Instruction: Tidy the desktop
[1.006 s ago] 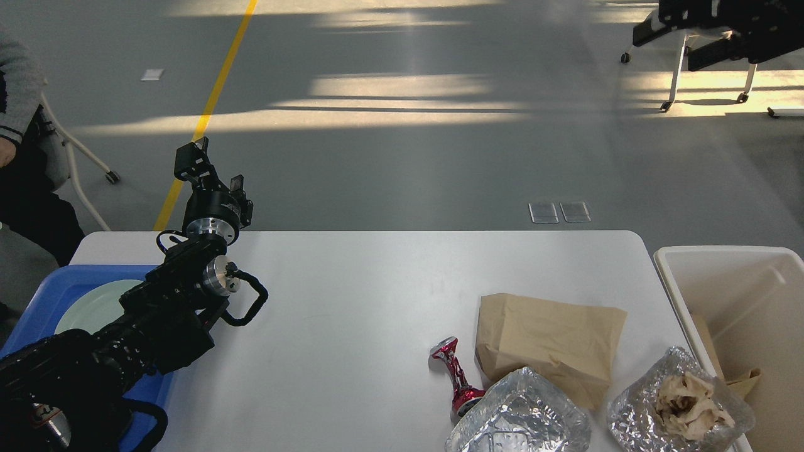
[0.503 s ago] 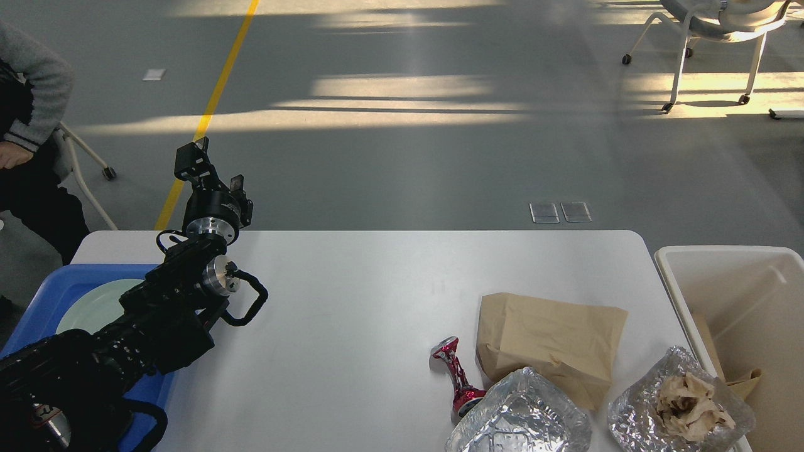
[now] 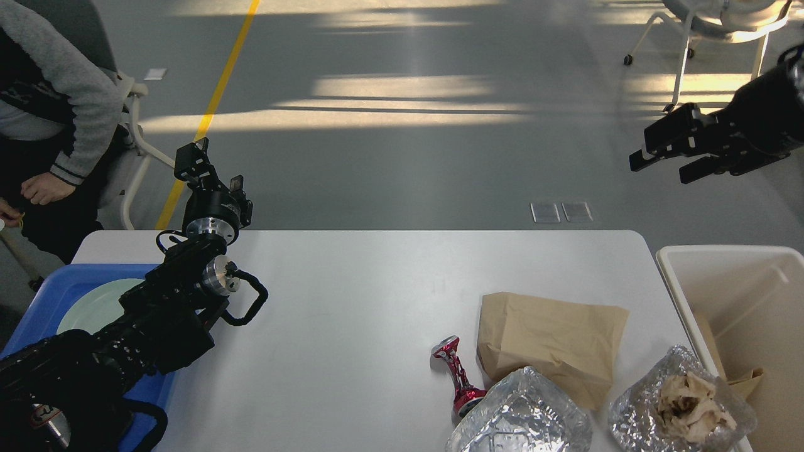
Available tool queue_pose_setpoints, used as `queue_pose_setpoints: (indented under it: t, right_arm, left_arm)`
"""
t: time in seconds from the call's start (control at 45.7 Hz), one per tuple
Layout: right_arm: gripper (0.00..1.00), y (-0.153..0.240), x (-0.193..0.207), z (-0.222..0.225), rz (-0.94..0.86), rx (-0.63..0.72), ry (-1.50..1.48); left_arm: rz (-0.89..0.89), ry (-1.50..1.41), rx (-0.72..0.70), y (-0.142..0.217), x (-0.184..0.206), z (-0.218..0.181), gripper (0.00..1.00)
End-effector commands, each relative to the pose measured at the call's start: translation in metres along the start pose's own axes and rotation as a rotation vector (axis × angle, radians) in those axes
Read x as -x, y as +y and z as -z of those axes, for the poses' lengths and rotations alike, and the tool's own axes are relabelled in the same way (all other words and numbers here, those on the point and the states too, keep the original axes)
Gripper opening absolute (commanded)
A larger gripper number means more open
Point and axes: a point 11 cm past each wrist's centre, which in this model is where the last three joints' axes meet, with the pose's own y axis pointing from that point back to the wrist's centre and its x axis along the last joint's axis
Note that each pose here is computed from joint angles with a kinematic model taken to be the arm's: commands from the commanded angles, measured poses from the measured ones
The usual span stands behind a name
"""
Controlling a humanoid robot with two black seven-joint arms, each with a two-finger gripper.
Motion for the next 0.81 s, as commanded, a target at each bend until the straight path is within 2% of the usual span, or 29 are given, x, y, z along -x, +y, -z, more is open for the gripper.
queue_pose_setpoints:
  t: [0.0, 0.284, 0.459, 0.788]
  right_arm:
    - [0.83, -0.040, 0.028, -0.033, 0.076, 0.078, -0.006]
    - [0.84, -0.113, 0.088, -0.088, 0.112, 0.181, -0.002]
    - [0.84, -0.136, 0.120, -0.116, 0.129, 0.252, 0.057]
    - [0.84, -0.174, 0.159, -0.163, 0.048, 0.348, 0.106]
  left_arm:
    - [0.000, 0.001, 0.001, 0.000, 0.000, 0.000, 0.96]
    - [0.001, 0.000, 0.001, 0.000, 0.000, 0.000, 0.96]
    - [-0.001, 0.000, 0.001, 0.000, 0.000, 0.000, 0.96]
    - [-0.001, 0.000, 0.000, 0.000, 0.000, 0.000, 0.96]
